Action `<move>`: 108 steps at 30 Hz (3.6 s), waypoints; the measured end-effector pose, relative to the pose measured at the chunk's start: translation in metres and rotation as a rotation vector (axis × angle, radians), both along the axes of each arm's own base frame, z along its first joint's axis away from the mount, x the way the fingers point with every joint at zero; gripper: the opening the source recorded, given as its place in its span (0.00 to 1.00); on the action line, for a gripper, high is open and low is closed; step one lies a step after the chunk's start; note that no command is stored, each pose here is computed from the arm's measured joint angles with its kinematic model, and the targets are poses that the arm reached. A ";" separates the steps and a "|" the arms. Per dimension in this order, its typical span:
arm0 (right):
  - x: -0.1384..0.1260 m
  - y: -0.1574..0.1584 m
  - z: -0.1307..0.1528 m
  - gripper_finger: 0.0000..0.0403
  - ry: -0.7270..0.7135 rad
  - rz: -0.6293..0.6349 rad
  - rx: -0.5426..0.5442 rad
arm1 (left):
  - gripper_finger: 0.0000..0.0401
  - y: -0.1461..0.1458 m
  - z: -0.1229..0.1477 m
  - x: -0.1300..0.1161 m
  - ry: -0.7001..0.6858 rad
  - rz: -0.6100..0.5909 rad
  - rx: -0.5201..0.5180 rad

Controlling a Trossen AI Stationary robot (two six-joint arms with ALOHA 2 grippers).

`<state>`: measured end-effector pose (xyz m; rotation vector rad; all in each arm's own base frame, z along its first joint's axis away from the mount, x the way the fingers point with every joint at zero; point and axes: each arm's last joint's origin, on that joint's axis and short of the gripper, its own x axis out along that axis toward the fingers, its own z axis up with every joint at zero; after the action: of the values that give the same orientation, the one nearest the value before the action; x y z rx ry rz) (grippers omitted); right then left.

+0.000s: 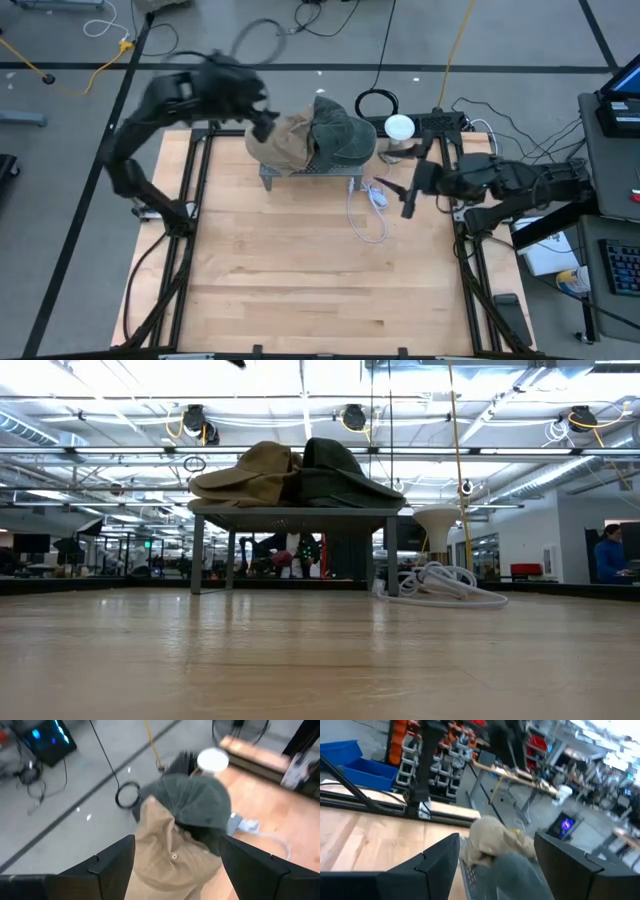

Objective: Pick & Place hat
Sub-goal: Return to Home Position

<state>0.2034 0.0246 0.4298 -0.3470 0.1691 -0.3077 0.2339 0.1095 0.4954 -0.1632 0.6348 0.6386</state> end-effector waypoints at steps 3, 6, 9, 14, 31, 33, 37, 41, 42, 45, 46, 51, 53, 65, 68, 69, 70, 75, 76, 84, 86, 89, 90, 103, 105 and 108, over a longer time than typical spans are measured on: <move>-0.014 -0.003 0.001 0.62 0.013 -0.011 0.039 | 0.73 -0.012 0.019 -0.028 -0.081 -0.002 0.048; -0.028 -0.005 0.002 0.62 0.021 -0.007 0.064 | 0.73 -0.026 0.036 -0.059 -0.149 -0.019 0.113; -0.041 -0.007 0.001 0.62 -0.016 -0.005 0.101 | 0.73 -0.039 0.048 -0.089 -0.209 -0.030 0.163; -0.061 -0.010 -0.016 0.62 -0.104 0.004 0.121 | 0.73 -0.060 0.060 -0.135 -0.269 -0.088 0.237; -0.095 -0.017 -0.104 0.62 -0.225 0.000 0.261 | 0.73 -0.092 -0.047 -0.192 -0.372 -0.269 0.165; -0.096 -0.017 -0.111 0.62 -0.228 -0.002 0.294 | 0.73 -0.094 -0.066 -0.197 -0.406 -0.263 0.166; -0.097 -0.016 -0.127 0.62 -0.212 0.033 0.336 | 0.73 -0.098 -0.101 -0.204 -0.474 -0.280 0.168; -0.096 -0.015 -0.141 0.62 -0.240 0.078 0.354 | 0.73 -0.098 -0.137 -0.206 -0.532 -0.245 0.182; -0.095 -0.015 -0.145 0.62 -0.256 0.080 0.356 | 0.73 -0.098 -0.146 -0.206 -0.544 -0.229 0.188; -0.093 -0.014 -0.158 0.62 -0.295 0.084 0.355 | 0.73 -0.095 -0.170 -0.205 -0.581 -0.170 0.218; -0.092 -0.014 -0.162 0.62 -0.311 0.087 0.357 | 0.73 -0.094 -0.178 -0.204 -0.587 -0.151 0.221; -0.090 -0.014 -0.189 0.62 -0.422 0.103 0.374 | 0.73 -0.090 -0.211 -0.196 -0.650 -0.113 0.227; -0.090 -0.014 -0.200 0.62 -0.464 0.109 0.382 | 0.73 -0.088 -0.224 -0.191 -0.652 -0.108 0.231; -0.094 -0.015 -0.224 0.62 -0.591 0.122 0.400 | 0.73 -0.076 -0.271 -0.165 -0.653 -0.110 0.246; -0.094 -0.015 -0.225 0.62 -0.573 0.115 0.368 | 0.73 -0.074 -0.283 -0.162 -0.616 -0.102 0.228; -0.094 -0.015 -0.225 0.62 -0.566 0.114 0.356 | 0.73 -0.074 -0.285 -0.161 -0.612 -0.102 0.225; -0.094 -0.015 -0.226 0.62 -0.555 0.110 0.343 | 0.73 -0.074 -0.287 -0.160 -0.612 -0.101 0.220; -0.095 -0.016 -0.230 0.62 -0.512 0.054 0.317 | 0.73 -0.073 -0.298 -0.157 -0.597 -0.093 0.180; -0.095 -0.017 -0.231 0.62 -0.500 0.045 0.315 | 0.73 -0.073 -0.298 -0.157 -0.600 -0.099 0.178; -0.101 -0.017 -0.238 0.62 -0.445 0.048 0.329 | 0.73 -0.070 -0.312 -0.153 -0.580 -0.074 0.186; -0.103 -0.018 -0.239 0.62 -0.432 0.048 0.337 | 0.73 -0.070 -0.312 -0.153 -0.579 -0.071 0.194; -0.106 -0.018 -0.240 0.62 -0.429 0.048 0.333 | 0.73 -0.069 -0.318 -0.152 -0.557 -0.065 0.200; -0.107 -0.019 -0.240 0.62 -0.431 0.045 0.326 | 0.73 -0.069 -0.320 -0.151 -0.549 -0.063 0.196; -0.113 -0.026 -0.258 0.62 -0.296 -0.231 0.335 | 0.73 -0.068 -0.322 -0.150 -0.584 -0.059 0.205; -0.113 -0.026 -0.261 0.62 -0.291 -0.243 0.365 | 0.73 -0.068 -0.322 -0.150 -0.591 -0.058 0.193; -0.113 -0.026 -0.262 0.62 -0.288 -0.250 0.383 | 0.73 -0.068 -0.322 -0.150 -0.605 -0.049 0.170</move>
<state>0.0905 -0.0016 0.1679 0.1016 -0.0142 -0.5577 0.0842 0.0414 0.1737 -0.1705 0.0009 0.5552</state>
